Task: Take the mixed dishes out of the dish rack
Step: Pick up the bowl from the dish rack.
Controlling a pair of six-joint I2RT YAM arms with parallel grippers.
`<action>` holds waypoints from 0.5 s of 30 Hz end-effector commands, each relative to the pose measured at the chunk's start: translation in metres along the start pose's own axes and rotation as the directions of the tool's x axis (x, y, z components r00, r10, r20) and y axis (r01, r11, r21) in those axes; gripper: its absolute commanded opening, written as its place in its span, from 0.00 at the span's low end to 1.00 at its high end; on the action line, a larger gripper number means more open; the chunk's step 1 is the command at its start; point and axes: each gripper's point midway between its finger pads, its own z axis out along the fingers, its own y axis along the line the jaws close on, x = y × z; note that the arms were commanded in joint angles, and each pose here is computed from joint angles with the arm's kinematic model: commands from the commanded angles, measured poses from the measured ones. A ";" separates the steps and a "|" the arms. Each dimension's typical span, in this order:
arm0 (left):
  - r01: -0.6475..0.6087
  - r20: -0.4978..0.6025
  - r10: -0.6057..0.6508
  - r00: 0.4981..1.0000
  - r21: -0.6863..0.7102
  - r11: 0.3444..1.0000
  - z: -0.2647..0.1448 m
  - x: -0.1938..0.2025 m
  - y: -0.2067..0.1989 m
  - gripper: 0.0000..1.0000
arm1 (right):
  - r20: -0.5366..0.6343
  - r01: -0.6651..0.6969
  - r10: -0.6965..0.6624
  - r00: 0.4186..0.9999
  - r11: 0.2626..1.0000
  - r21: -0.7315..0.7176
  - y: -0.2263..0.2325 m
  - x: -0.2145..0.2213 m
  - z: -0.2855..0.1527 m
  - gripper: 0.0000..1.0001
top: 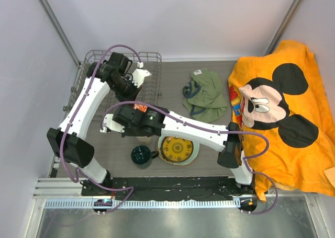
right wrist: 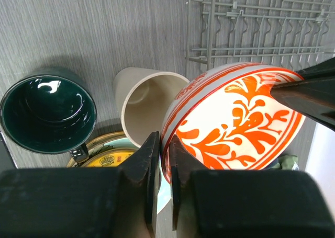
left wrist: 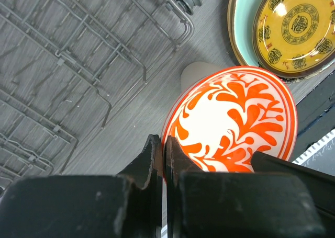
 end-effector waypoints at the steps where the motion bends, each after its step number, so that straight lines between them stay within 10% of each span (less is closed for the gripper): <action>1: -0.017 -0.057 0.020 0.998 0.054 0.998 -0.029 0.018 -0.021 0.00 | 0.039 -0.017 0.014 0.999 0.995 0.096 -0.027 -0.010 -0.020 0.19; 15: -0.016 -0.018 0.018 1.000 0.087 0.996 -0.033 0.005 -0.023 0.00 | 0.033 -0.020 0.017 0.999 0.994 0.107 -0.027 -0.004 -0.023 0.49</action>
